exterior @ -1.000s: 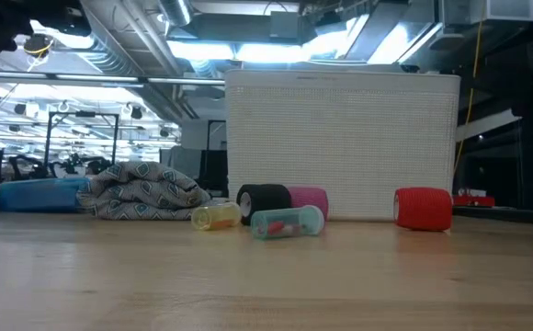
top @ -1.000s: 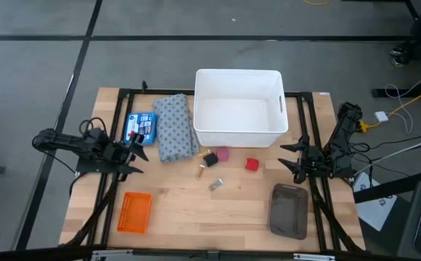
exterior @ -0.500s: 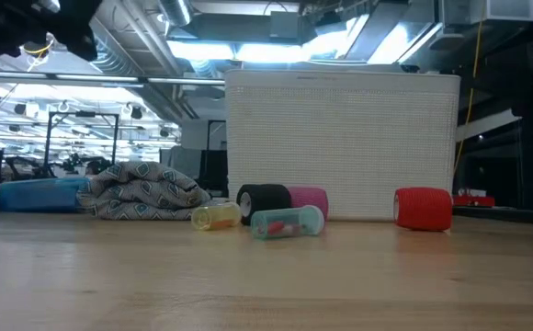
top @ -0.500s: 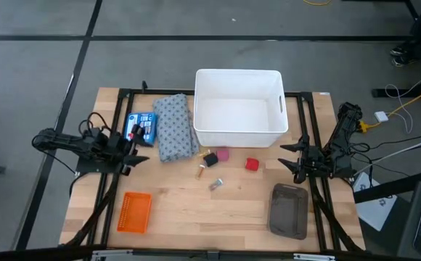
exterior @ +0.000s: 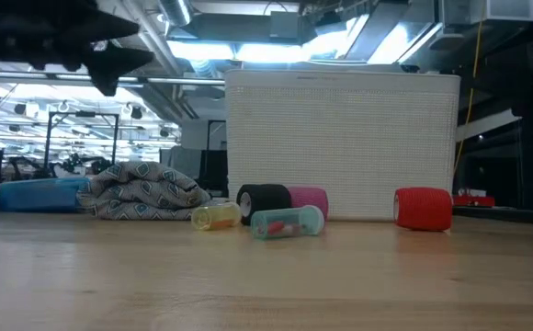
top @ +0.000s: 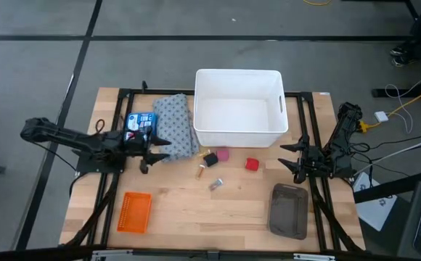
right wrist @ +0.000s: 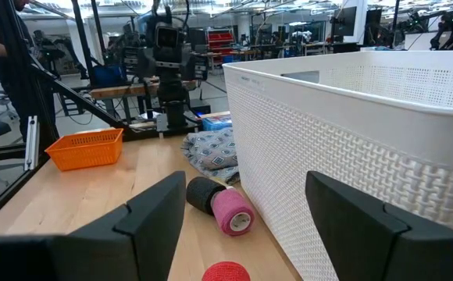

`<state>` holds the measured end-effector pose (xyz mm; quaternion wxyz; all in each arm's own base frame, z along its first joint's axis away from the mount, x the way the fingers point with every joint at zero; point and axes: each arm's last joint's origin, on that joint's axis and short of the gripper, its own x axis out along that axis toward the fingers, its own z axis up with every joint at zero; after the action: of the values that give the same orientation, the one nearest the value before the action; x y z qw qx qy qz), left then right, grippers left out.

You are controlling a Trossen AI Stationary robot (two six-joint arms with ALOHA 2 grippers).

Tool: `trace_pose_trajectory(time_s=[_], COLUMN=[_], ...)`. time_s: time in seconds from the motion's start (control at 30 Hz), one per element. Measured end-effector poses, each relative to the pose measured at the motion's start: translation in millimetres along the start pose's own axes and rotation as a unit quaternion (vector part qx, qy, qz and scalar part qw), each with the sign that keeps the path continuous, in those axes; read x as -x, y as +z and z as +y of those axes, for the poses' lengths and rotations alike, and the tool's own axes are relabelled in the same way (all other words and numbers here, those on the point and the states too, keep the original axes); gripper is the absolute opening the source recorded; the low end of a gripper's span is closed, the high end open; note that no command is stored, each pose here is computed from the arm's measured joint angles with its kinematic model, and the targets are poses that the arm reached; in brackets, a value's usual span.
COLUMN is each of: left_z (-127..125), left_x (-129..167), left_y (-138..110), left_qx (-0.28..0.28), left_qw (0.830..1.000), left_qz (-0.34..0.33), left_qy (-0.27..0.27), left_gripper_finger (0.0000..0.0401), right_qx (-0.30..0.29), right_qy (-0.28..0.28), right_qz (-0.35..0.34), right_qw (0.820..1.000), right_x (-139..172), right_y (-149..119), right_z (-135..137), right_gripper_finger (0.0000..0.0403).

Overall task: Pick & Place Medicine items
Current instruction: Put the bottom yellow pill bottle into the orange bin

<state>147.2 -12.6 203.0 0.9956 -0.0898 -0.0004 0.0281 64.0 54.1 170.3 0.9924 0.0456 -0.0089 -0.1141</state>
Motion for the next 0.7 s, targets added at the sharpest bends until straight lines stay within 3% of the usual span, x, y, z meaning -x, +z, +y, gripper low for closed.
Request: trace_pose_trajectory(time_s=[0.37,0.5,0.7], left_z=[-23.7,-33.0,-37.9], left_x=[-78.4,-109.5,-141.5], left_y=[3.0,9.3,-2.7], left_qx=[-0.056,-0.017,0.021], left_qw=[0.981,0.971,0.935], left_qz=[0.142,0.191,0.262], left_qy=[0.116,0.144,0.237], left_gripper_finger=[0.0256,0.0255,0.0255], right_qx=[0.000,0.000,0.000], right_qy=[0.000,0.000,0.000], right_qz=[0.000,0.000,0.000], right_qw=[1.000,1.000,1.000], right_x=[0.0,0.0,0.0], right_y=[-0.1,0.0,0.0], right_z=[0.0,0.0,0.0], right_gripper_finger=[0.0265,0.0265,0.0265])
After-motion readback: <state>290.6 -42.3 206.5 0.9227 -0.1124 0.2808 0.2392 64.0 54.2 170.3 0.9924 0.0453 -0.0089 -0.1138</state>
